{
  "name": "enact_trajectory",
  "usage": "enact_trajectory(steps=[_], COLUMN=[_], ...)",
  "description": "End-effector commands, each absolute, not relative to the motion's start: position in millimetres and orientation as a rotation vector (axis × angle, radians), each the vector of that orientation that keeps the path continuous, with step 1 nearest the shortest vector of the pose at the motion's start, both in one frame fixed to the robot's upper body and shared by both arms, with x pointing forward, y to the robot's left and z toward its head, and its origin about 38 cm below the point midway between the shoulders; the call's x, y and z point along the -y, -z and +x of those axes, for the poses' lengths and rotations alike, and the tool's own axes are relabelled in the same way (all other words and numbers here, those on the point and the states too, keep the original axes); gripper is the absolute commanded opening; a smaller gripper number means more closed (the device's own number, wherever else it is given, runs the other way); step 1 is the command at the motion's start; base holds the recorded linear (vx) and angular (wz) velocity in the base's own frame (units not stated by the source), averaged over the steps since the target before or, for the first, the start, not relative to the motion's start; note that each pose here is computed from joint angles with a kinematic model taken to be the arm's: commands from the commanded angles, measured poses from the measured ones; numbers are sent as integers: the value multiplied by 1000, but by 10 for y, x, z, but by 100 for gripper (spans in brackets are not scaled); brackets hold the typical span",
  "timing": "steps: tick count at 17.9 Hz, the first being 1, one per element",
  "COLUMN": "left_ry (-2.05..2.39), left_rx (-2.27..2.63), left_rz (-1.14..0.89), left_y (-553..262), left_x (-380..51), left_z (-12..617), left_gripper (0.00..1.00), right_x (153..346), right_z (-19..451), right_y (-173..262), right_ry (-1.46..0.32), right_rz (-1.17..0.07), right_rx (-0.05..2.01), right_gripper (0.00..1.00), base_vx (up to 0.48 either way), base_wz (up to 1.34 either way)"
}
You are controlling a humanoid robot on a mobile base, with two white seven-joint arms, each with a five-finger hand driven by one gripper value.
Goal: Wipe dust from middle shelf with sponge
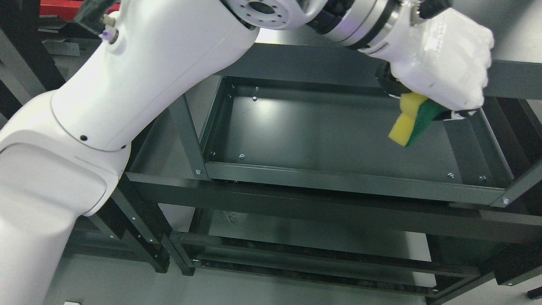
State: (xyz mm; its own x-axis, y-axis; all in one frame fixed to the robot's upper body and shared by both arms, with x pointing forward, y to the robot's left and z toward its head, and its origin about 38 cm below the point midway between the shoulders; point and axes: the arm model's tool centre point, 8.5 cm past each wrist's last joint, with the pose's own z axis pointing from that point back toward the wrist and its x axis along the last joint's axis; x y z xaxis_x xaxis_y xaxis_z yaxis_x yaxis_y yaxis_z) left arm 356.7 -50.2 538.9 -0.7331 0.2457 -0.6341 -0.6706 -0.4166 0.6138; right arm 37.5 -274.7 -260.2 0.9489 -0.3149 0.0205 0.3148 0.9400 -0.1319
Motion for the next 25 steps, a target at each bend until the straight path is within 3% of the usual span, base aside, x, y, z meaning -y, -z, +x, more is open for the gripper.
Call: enact_trajectory(steps=[1, 9, 16, 19, 20, 25], left_ry=[-2076, -2229, -2312, -2280, -2227, -2062], left_rx=[-1381, -1502, -1527, -1590, -1602, -1663], left_rz=[-718, -883, -984, -875, -774, -625], left_y=[-5644, -5624, -5759, -5631, -5517, -5377], left_x=[-607, -2091, -2720, -2546, -2139, -944], left_z=[3371, 3328, 3108, 3207, 3364, 3657], left_gripper=[4, 4, 3, 3, 2, 2], right_x=[2873, 2873, 2873, 2873, 2873, 2873], right_z=[434, 434, 434, 434, 434, 434], right_y=[2589, 2589, 2589, 2589, 2589, 2589], right_ry=[321, 323, 323, 321, 323, 323], right_rz=[-154, -153, -153, -154, -153, -153], right_rx=[19, 19, 19, 19, 19, 19], right_gripper=[100, 100, 100, 100, 100, 100], base_vx=[0, 0, 0, 0, 0, -2], base_wz=[0, 0, 0, 0, 0, 10])
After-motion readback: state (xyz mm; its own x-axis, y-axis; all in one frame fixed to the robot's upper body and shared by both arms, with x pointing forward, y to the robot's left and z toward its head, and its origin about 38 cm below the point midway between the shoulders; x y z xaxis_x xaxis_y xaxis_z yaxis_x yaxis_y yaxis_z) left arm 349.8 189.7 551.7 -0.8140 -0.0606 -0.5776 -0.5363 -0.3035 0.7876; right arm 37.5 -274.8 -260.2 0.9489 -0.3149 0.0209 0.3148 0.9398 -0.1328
